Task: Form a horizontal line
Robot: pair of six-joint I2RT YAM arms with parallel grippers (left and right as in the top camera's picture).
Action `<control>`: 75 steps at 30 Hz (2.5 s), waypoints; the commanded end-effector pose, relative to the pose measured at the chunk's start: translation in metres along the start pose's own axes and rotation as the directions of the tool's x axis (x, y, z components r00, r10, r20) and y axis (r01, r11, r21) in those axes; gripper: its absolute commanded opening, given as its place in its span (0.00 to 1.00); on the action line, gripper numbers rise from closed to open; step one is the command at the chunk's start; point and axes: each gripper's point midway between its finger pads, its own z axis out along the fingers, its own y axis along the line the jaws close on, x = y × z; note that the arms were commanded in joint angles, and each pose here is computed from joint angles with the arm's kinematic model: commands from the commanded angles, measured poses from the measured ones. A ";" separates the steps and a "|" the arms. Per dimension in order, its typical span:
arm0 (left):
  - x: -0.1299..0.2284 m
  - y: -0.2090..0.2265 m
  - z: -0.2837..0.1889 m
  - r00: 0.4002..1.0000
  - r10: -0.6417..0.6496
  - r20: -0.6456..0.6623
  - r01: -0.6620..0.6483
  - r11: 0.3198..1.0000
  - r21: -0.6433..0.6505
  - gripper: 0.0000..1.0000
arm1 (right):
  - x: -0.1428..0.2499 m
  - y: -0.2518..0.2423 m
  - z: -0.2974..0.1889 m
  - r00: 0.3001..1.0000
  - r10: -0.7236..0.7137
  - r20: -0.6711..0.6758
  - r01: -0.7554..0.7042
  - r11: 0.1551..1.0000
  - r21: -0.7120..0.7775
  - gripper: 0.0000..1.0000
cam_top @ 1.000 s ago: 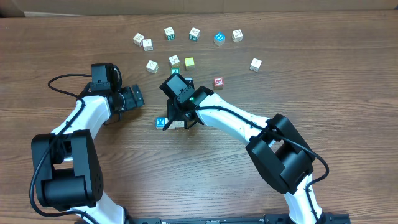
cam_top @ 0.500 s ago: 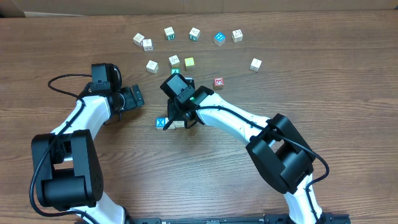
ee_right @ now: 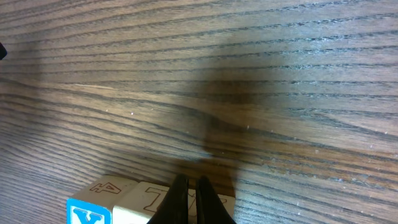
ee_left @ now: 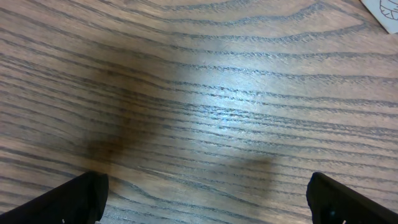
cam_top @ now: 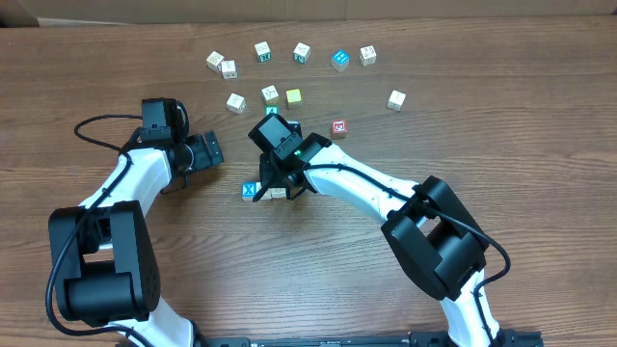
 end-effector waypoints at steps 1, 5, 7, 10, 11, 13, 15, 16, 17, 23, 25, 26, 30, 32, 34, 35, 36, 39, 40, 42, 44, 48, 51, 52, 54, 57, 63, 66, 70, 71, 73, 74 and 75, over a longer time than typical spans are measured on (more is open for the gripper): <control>0.005 0.000 0.004 1.000 -0.010 -0.019 0.010 1.000 0.003 1.00 | 0.001 -0.003 0.004 1.000 0.012 -0.007 -0.012 1.000 0.005 0.04; 0.005 0.000 0.004 1.000 -0.010 -0.018 0.010 1.000 0.003 1.00 | -0.010 -0.014 0.003 0.999 0.018 0.043 -0.021 0.998 0.054 0.04; 0.005 0.000 0.004 1.000 -0.010 -0.018 0.010 1.000 0.003 1.00 | -0.016 -0.017 0.003 0.998 0.025 0.059 -0.029 0.998 0.057 0.04; 0.005 0.000 0.004 1.000 -0.010 -0.019 0.010 1.000 0.003 1.00 | -0.022 -0.022 0.003 0.997 0.040 0.069 -0.044 0.997 0.056 0.04; 0.005 0.000 0.004 1.000 -0.010 -0.019 0.010 1.000 0.003 1.00 | -0.024 -0.025 0.003 0.996 0.046 0.071 -0.050 0.997 0.057 0.04; 0.005 0.000 0.004 1.000 -0.010 -0.019 0.010 1.000 0.003 1.00 | -0.027 -0.030 0.003 0.996 0.056 0.071 -0.061 0.996 0.064 0.05; 0.005 0.000 0.004 1.000 -0.010 -0.019 0.010 1.000 0.003 1.00 | -0.028 -0.037 0.003 0.996 0.066 0.064 -0.071 0.995 0.075 0.05; 0.005 0.000 0.004 1.000 -0.010 -0.018 0.010 1.000 0.003 1.00 | -0.027 -0.039 0.003 0.996 0.068 0.057 -0.073 0.994 0.083 0.05; 0.005 0.000 0.004 1.000 -0.010 -0.019 0.010 1.000 0.003 1.00 | -0.023 -0.043 0.002 0.997 0.070 0.039 -0.073 0.993 0.096 0.05; 0.005 0.000 0.004 1.000 -0.010 -0.019 0.010 1.000 0.003 0.99 | 0.001 -0.044 0.002 0.994 0.077 -0.071 -0.071 0.993 0.091 0.04; 0.005 0.000 0.004 1.000 -0.010 -0.018 0.010 1.000 0.003 1.00 | 0.008 -0.041 0.001 0.991 0.081 -0.109 -0.073 0.995 0.070 0.04; 0.005 0.000 0.004 1.000 -0.010 -0.018 0.010 1.000 0.003 1.00 | 0.011 -0.039 0.001 0.988 0.082 -0.128 -0.074 0.995 0.060 0.04; 0.005 0.000 0.004 1.000 -0.010 -0.019 0.010 1.000 0.003 1.00 | 0.020 -0.035 0.000 0.982 0.085 -0.171 -0.080 0.996 0.038 0.04; 0.005 0.000 0.004 1.000 -0.010 -0.019 0.010 1.000 0.003 1.00 | 0.022 -0.032 -0.001 0.979 0.085 -0.187 -0.082 0.996 0.023 0.04; 0.005 0.000 0.004 1.000 -0.010 -0.019 0.010 1.000 0.003 1.00 | 0.025 -0.029 -0.001 0.976 0.085 -0.203 -0.086 0.996 0.007 0.04; 0.005 0.000 0.004 1.000 -0.010 -0.019 0.010 1.000 0.003 0.99 | 0.026 -0.029 -0.001 0.975 0.085 -0.206 -0.086 0.996 0.004 0.04; 0.005 0.000 0.004 1.000 -0.010 -0.019 0.010 1.000 0.003 0.99 | 0.026 -0.029 -0.001 0.974 0.086 -0.210 -0.086 0.996 0.005 0.04; 0.005 0.000 0.004 1.000 -0.010 -0.019 0.010 1.000 0.003 1.00 | 0.029 -0.030 -0.002 0.972 0.086 -0.217 -0.085 0.996 0.012 0.04; 0.005 0.000 0.004 1.000 -0.010 -0.019 0.010 1.000 0.003 0.99 | 0.029 -0.030 -0.002 0.972 0.086 -0.219 -0.086 0.996 0.014 0.04; 0.005 0.000 0.004 1.000 -0.010 -0.019 0.010 1.000 0.003 0.99 | 0.029 -0.031 -0.002 0.971 0.087 -0.220 -0.086 0.996 0.015 0.04; 0.005 0.000 0.004 1.000 -0.010 -0.019 0.010 1.000 0.003 1.00 | 0.029 -0.031 -0.002 0.971 0.087 -0.221 -0.086 0.996 0.015 0.04; 0.005 0.000 0.004 1.000 -0.010 -0.019 0.010 1.000 0.003 1.00 | 0.031 -0.028 -0.002 0.969 0.087 -0.230 -0.089 0.996 0.003 0.05; 0.005 0.000 0.004 1.000 -0.010 -0.018 0.010 1.000 0.003 1.00 | 0.031 -0.028 -0.002 0.969 0.087 -0.233 -0.089 0.996 0.001 0.05; 0.005 0.000 0.004 1.000 -0.010 -0.019 0.010 1.000 0.003 0.99 | 0.031 -0.028 -0.002 0.968 0.087 -0.234 -0.089 0.996 0.001 0.05; 0.005 0.000 0.004 1.000 -0.010 -0.019 0.010 1.000 0.003 0.99 | 0.032 -0.027 -0.003 0.967 0.086 -0.238 -0.090 0.996 -0.005 0.05; 0.005 0.000 0.004 1.000 -0.010 -0.018 0.010 1.000 0.003 0.99 | 0.034 -0.025 -0.003 0.965 0.086 -0.248 -0.093 0.996 -0.016 0.05; 0.005 0.000 0.004 1.000 -0.010 -0.019 0.010 1.000 0.003 0.99 | 0.034 -0.025 -0.003 0.965 0.086 -0.247 -0.093 0.996 -0.015 0.05; 0.005 0.000 0.004 1.000 -0.010 -0.019 0.010 1.000 0.003 0.99 | 0.033 -0.026 -0.003 0.966 0.086 -0.245 -0.092 0.996 -0.011 0.06; 0.005 0.000 0.004 1.000 -0.010 -0.019 0.010 1.000 0.003 1.00 | 0.029 -0.036 -0.002 0.972 0.091 -0.216 -0.084 0.996 0.039 0.07; 0.005 0.000 0.004 1.000 -0.010 -0.019 0.010 1.000 0.003 1.00 | 0.028 -0.039 -0.002 0.974 0.091 -0.208 -0.082 0.995 0.053 0.07; 0.005 0.000 0.004 1.000 -0.010 -0.019 0.010 1.000 0.003 0.99 | 0.026 -0.043 -0.002 0.977 0.091 -0.194 -0.078 0.994 0.076 0.07; 0.005 0.000 0.004 1.000 -0.010 -0.019 0.010 1.000 0.003 1.00 | 0.025 -0.046 -0.002 0.979 0.091 -0.185 -0.075 0.993 0.090 0.07; 0.005 0.000 0.004 1.000 -0.010 -0.018 0.010 1.000 0.003 1.00 | 0.024 -0.048 -0.002 0.980 0.090 -0.176 -0.073 0.992 0.101 0.07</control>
